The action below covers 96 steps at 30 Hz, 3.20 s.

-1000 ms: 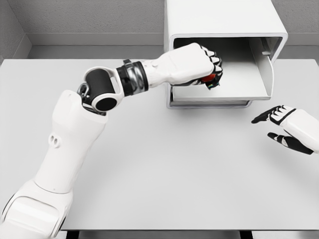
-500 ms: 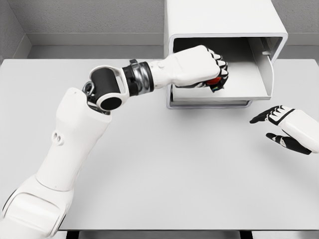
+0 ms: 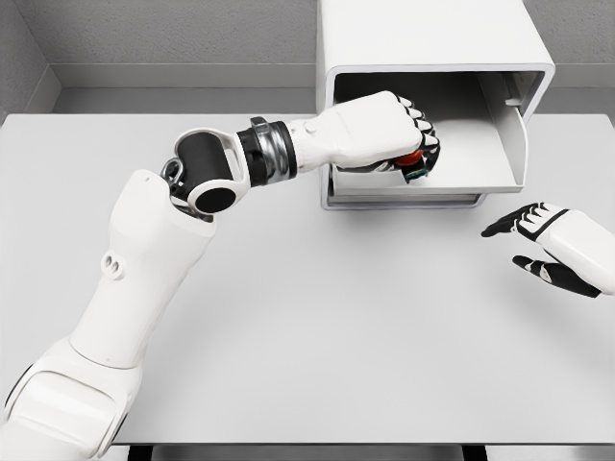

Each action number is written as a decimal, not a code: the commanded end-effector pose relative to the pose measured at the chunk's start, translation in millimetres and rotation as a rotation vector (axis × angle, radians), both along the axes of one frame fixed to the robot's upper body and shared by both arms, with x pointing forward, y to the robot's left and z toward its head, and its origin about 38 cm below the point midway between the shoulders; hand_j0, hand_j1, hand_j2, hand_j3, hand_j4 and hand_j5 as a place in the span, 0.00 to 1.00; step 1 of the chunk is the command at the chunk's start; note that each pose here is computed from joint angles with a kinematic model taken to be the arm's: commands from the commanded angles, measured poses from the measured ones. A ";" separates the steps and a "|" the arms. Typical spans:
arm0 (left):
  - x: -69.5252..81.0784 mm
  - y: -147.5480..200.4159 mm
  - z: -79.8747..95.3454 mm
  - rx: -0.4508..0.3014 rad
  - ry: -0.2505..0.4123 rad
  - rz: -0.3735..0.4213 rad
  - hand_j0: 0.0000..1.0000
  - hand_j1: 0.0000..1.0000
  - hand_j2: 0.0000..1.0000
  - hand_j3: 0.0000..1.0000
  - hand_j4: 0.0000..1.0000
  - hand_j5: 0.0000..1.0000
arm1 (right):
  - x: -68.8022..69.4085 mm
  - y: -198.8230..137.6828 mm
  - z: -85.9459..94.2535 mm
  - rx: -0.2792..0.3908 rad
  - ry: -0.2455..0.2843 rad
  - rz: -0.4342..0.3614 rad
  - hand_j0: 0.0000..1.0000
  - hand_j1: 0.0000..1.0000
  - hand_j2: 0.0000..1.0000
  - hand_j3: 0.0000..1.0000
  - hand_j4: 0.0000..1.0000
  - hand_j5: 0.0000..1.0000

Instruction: Slide open multi-storey tabletop storage cabinets and put open load switch and slide close multi-storey tabletop storage cabinets

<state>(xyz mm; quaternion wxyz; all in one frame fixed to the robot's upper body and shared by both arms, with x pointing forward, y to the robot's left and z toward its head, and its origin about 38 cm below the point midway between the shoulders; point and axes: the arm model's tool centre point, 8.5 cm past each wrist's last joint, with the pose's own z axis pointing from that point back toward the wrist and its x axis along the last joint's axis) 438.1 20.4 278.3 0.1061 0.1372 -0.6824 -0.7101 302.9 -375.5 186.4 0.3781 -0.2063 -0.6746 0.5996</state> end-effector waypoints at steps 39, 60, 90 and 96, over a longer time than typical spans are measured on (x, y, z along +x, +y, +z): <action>-9.8 0.6 15.0 -0.030 -0.046 -0.012 0.88 0.88 0.88 0.88 0.88 0.88 | 3.2 0.5 4.1 0.011 -0.015 -0.003 0.68 0.68 0.68 0.68 0.68 0.68; -48.1 389.9 -52.2 -0.700 0.249 0.606 1.00 1.00 1.00 1.00 1.00 1.00 | 11.4 1.9 10.4 -0.003 -0.040 0.000 0.65 0.65 0.65 0.65 0.65 0.65; -59.0 391.0 -138.4 -0.539 0.479 0.710 1.00 1.00 1.00 1.00 1.00 1.00 | 32.7 17.6 -4.8 0.009 -0.001 0.037 0.66 0.66 0.66 0.66 0.66 0.66; -59.2 392.6 -142.0 -0.540 0.489 0.717 1.00 1.00 1.00 1.00 1.00 1.00 | 44.0 20.7 -5.1 0.006 0.000 0.045 0.66 0.66 0.66 0.66 0.66 0.66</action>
